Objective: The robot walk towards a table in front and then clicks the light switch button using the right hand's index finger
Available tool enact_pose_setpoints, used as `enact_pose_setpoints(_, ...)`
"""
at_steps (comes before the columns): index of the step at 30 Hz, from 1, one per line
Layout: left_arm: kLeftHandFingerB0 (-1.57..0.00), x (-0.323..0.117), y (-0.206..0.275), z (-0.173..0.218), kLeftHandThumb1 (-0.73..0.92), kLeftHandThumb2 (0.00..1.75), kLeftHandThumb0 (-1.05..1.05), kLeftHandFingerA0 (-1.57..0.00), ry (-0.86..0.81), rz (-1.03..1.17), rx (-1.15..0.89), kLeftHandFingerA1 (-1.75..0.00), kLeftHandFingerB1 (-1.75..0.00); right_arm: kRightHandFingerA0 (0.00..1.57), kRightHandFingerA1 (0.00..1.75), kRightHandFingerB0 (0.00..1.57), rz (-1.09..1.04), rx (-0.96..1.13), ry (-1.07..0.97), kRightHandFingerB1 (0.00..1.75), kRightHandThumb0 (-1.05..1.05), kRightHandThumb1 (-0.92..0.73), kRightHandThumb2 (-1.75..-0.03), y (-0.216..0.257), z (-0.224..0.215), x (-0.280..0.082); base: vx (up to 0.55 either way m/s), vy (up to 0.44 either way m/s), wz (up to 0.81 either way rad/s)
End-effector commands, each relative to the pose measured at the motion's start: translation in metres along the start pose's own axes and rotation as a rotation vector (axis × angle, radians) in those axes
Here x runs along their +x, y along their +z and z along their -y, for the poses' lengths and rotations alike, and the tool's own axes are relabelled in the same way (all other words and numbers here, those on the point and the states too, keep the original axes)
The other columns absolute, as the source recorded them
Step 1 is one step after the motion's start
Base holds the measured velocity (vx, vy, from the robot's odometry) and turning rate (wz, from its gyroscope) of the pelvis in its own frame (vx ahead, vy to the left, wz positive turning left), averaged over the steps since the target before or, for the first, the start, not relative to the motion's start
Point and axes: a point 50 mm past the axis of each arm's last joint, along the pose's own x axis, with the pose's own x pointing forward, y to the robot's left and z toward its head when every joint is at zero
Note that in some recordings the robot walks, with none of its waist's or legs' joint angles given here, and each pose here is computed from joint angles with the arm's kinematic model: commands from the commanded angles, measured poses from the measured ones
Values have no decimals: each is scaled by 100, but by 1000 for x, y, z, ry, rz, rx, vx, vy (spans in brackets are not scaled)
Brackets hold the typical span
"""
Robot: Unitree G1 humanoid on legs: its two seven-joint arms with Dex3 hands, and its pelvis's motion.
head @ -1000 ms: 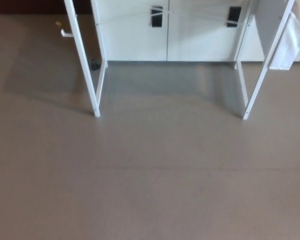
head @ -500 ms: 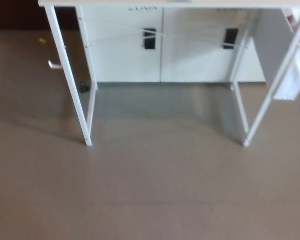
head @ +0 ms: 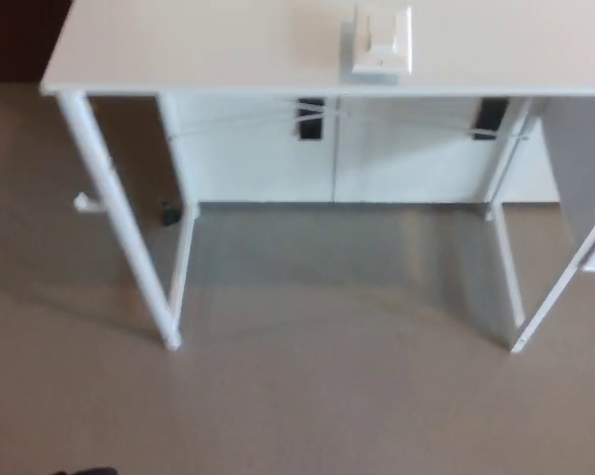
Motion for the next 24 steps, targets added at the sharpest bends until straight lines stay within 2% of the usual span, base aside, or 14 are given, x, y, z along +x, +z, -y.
enact_pose_setpoints(1, -52, -2, -10, -6, 58, 57, -12, -52, 21, -50, 26, -43, -41, 69, 62, 43, 23, -38, -8, 46, -28, -61, -58, 4, 5, 2, 492, 138, -88)
enact_pose_setpoints(3, -51, -3, -11, -9, 60, 60, -15, -51, 15, -56, 33, -45, -43, 69, 60, 42, 15, -39, -3, 44, -28, -62, -57, 4, 5, 3, 451, 141, -38)
enact_pose_setpoints(10, -52, -5, -13, -13, 57, 57, -12, -53, 26, -55, 73, -43, -41, 69, 57, 41, 5, -40, -1, 42, -27, -62, -58, 3, 4, 2, 272, 63, 6)
enact_pose_setpoints(18, -50, -5, -13, -17, 58, 57, -13, -55, 26, -47, 89, -44, -40, 71, 58, 44, 9, -54, -5, 43, -27, -62, -57, 4, 2, 4, 265, -160, 27)
enact_pose_setpoints(24, -51, -5, -13, -17, 58, 57, -14, -56, 21, -39, 104, -44, -40, 70, 58, 44, 10, -51, -1, 43, -28, -62, -57, 6, 2, 4, 161, -67, -4)
